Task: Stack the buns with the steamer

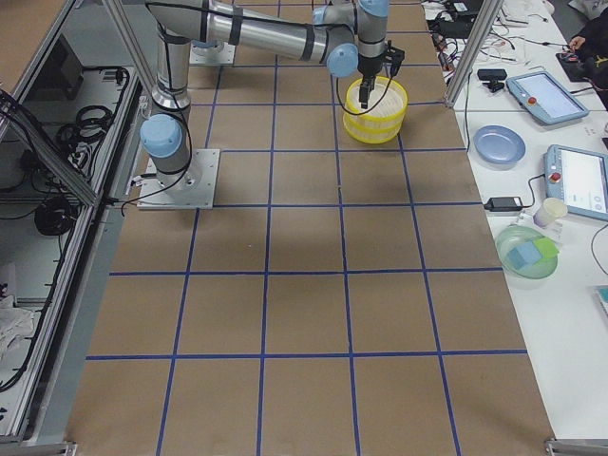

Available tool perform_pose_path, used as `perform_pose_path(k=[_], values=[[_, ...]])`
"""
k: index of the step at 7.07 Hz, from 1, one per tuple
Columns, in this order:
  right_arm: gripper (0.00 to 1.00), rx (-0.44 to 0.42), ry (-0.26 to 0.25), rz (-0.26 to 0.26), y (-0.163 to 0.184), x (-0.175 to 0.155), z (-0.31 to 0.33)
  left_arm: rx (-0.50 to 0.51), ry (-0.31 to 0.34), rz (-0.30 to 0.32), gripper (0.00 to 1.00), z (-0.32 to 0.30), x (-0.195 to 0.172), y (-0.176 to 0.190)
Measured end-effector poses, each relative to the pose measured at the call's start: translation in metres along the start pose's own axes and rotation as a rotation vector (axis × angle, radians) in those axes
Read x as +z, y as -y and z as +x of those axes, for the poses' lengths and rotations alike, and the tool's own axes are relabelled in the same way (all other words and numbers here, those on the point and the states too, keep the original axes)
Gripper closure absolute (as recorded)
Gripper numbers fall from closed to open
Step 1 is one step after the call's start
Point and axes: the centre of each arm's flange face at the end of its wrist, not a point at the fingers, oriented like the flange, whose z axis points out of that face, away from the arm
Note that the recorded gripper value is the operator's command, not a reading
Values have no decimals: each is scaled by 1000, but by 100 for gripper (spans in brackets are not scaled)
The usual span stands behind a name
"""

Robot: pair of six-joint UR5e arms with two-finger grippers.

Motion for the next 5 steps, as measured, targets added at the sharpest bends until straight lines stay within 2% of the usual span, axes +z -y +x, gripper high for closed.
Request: perform_pose_path(k=[1,2,3,5], values=[[0,-87,-3,1,-18,-36,9,-49,-11,65,100,-1,-23,8],[0,-161,-6,5,-39,-72,19,-112,-66,138,100,3,-50,18],[0,-218,-1,3,-60,-101,26,-193,-142,207,100,17,-78,26],[0,-328,22,8,-77,-124,33,-342,-346,339,100,71,-136,37]])
